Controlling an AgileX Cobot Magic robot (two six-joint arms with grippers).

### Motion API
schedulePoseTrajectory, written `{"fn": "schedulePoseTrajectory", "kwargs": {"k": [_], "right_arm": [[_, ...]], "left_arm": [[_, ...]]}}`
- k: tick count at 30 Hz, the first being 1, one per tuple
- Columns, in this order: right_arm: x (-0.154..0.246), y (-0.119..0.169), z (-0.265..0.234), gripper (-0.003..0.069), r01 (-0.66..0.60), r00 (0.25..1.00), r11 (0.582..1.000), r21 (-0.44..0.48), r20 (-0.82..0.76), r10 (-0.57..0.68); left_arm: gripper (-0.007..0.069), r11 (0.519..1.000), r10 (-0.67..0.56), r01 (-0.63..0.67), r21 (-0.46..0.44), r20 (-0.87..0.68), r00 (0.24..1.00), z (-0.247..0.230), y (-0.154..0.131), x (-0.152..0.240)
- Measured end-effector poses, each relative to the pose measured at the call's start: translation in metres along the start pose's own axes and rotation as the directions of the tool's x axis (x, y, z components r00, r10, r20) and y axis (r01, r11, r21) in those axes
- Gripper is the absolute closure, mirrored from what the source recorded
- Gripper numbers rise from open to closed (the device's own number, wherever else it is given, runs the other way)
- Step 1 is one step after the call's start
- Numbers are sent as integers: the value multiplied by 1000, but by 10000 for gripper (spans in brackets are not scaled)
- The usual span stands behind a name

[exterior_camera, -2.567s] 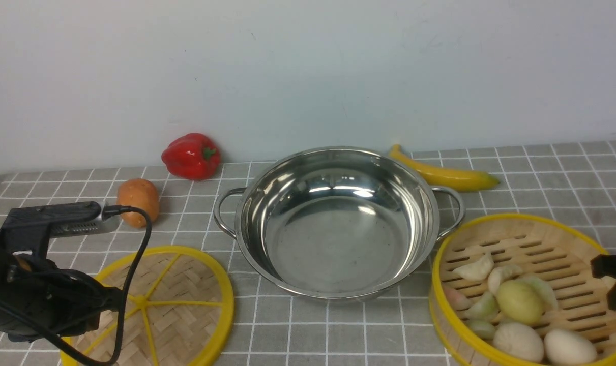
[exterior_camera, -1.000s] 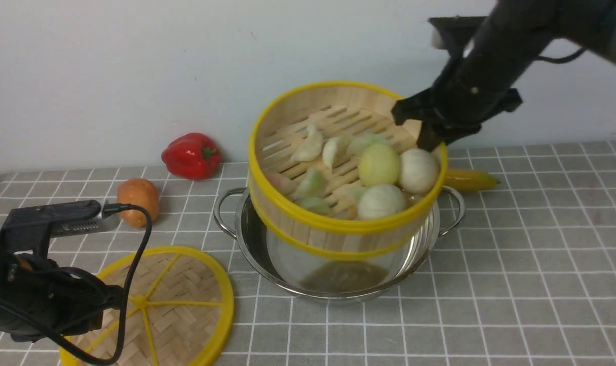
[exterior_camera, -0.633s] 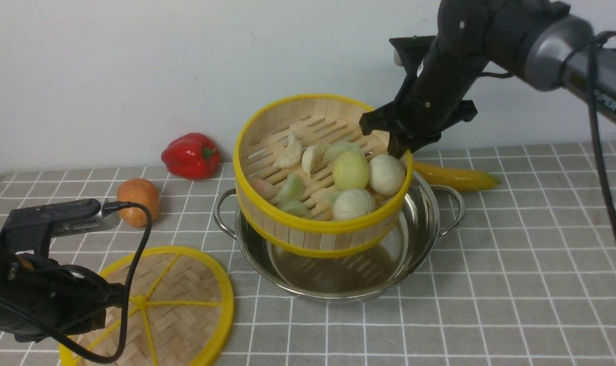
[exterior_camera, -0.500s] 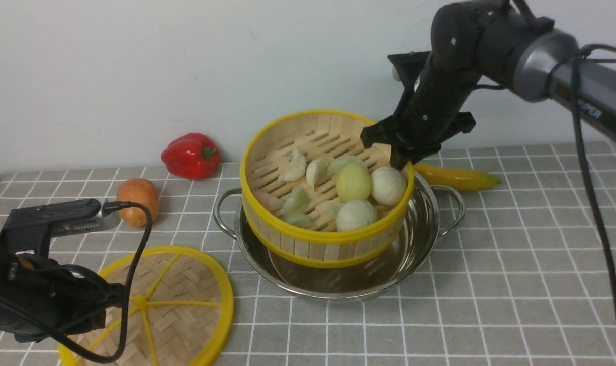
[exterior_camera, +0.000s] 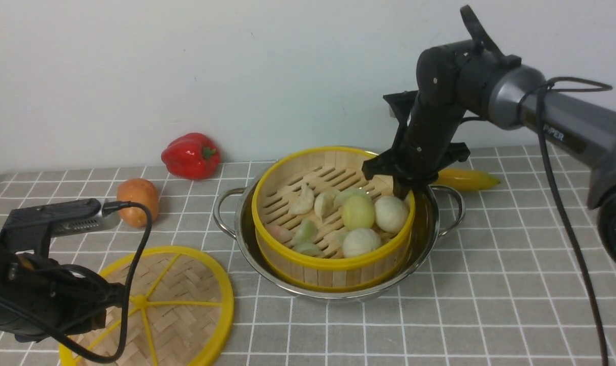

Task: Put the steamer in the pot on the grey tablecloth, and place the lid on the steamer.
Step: 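Place the bamboo steamer basket of food into the steel pot with the right gripper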

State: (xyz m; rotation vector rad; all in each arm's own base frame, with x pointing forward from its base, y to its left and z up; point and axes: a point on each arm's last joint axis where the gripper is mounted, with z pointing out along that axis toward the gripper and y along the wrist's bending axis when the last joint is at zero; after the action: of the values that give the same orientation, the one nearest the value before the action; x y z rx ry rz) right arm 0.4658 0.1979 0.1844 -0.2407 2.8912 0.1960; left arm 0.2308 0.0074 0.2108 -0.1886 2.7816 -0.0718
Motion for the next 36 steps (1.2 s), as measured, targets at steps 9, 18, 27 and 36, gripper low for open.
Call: {"fn": "schedulePoseTrajectory", "kwargs": {"k": [9, 18, 27, 36], "right_arm": [[0, -1, 0, 602, 10, 1000, 1000, 20, 3, -10], [0, -1, 0, 531, 5, 1000, 1000, 17, 5, -5], [-2, 2, -3, 323, -6, 1000, 1000, -5, 21, 6], [-10, 3, -46, 277, 28, 992, 1000, 9, 125, -28]], "left_arm": [[382, 1000, 0, 0, 0, 0, 1000, 0, 0, 0], [382, 1000, -1, 1, 1, 0, 1000, 0, 0, 0], [382, 1000, -1, 1, 2, 25, 1000, 0, 0, -2], [382, 1000, -3, 3, -1, 26, 1000, 14, 0, -7]]}}
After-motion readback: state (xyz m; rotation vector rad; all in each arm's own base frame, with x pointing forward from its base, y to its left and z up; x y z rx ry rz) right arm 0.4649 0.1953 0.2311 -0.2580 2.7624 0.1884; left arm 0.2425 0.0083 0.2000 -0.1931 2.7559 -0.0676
